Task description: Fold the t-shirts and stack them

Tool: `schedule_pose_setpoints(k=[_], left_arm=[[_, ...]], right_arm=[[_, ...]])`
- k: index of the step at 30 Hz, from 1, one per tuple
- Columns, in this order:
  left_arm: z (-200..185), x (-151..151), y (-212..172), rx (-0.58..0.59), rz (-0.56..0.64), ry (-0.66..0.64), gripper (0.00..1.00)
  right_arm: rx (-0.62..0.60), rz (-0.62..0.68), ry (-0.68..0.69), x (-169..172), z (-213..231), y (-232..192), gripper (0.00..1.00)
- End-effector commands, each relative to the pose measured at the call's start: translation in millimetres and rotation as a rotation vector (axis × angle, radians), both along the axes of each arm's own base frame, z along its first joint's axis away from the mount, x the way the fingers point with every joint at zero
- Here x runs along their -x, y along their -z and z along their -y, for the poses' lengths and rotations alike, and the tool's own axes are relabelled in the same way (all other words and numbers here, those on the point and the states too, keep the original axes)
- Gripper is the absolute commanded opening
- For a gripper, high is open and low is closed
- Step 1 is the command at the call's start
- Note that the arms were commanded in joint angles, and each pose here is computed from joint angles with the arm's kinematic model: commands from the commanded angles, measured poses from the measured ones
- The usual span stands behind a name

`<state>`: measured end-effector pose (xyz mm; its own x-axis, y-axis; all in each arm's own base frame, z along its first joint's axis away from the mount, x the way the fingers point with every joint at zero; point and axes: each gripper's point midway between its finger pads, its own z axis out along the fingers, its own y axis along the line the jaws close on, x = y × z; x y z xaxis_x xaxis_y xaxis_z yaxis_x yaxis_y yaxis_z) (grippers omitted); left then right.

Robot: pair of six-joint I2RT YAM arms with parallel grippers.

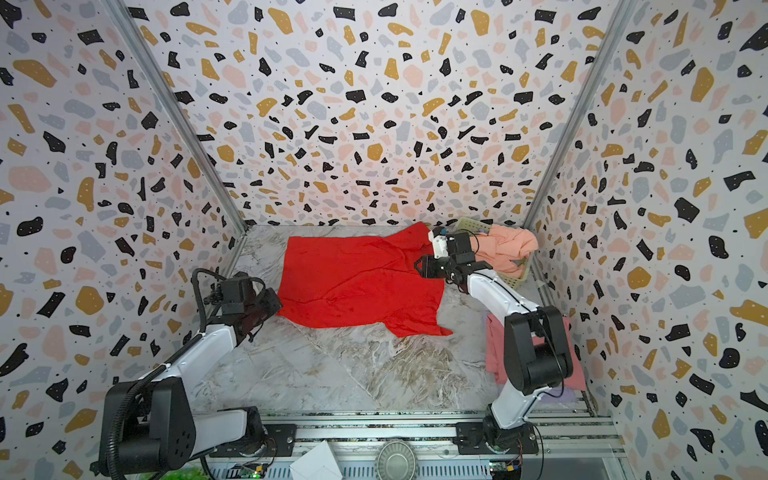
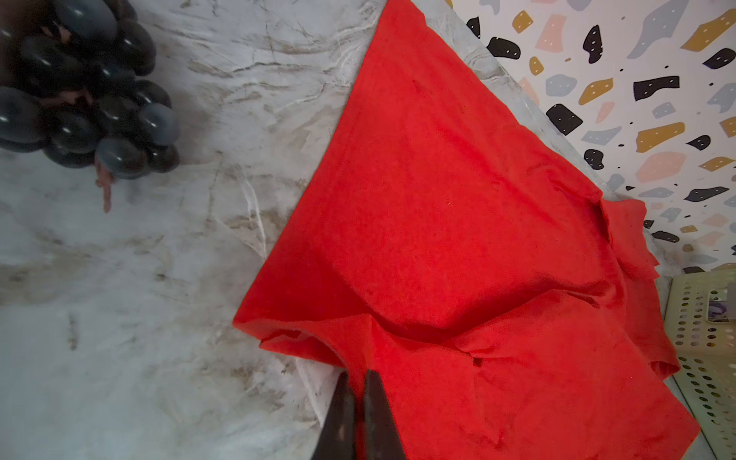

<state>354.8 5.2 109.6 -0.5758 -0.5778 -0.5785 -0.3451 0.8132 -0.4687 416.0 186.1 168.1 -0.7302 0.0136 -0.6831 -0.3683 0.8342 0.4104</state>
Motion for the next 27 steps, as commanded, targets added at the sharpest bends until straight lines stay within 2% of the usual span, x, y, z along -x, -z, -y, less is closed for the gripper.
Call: schedule_pose_setpoints(k=[1, 5, 7, 10, 15, 20, 22, 23, 26, 27], left_arm=[[0, -4, -4, 0.001, 0.030, 0.003, 0.00], [1, 0, 1, 0.006, 0.019, 0.006, 0.00], [1, 2, 2, 0.006, 0.015, 0.008, 0.00], [1, 3, 3, 0.001, 0.007, 0.013, 0.00], [2, 2, -2, 0.003, 0.018, 0.013, 0.00], [2, -1, -7, 0.009, 0.031, 0.010, 0.00], [3, -2, -8, 0.012, 0.033, 0.015, 0.00], [3, -2, -8, 0.014, 0.033, 0.016, 0.00], [2, -1, -10, 0.011, 0.038, 0.012, 0.00], [2, -1, -10, 0.011, 0.039, 0.011, 0.00]], right_arm=[[0.108, -0.025, 0.040, 49, 29, 12, 0.63], [0.148, -0.052, 0.080, 99, 53, 36, 0.73], [0.144, -0.035, 0.090, 112, 57, 43, 0.74], [0.126, -0.058, 0.080, 123, 56, 56, 0.74], [0.181, -0.140, 0.064, 138, 52, 91, 0.75], [0.190, -0.141, 0.016, 147, 37, 105, 0.74], [0.214, -0.146, 0.009, 145, 36, 111, 0.70], [0.223, -0.158, 0.014, 143, 36, 114, 0.63], [0.277, -0.170, 0.029, 134, 33, 118, 0.25], [0.263, -0.174, 0.010, 132, 26, 114, 0.18]])
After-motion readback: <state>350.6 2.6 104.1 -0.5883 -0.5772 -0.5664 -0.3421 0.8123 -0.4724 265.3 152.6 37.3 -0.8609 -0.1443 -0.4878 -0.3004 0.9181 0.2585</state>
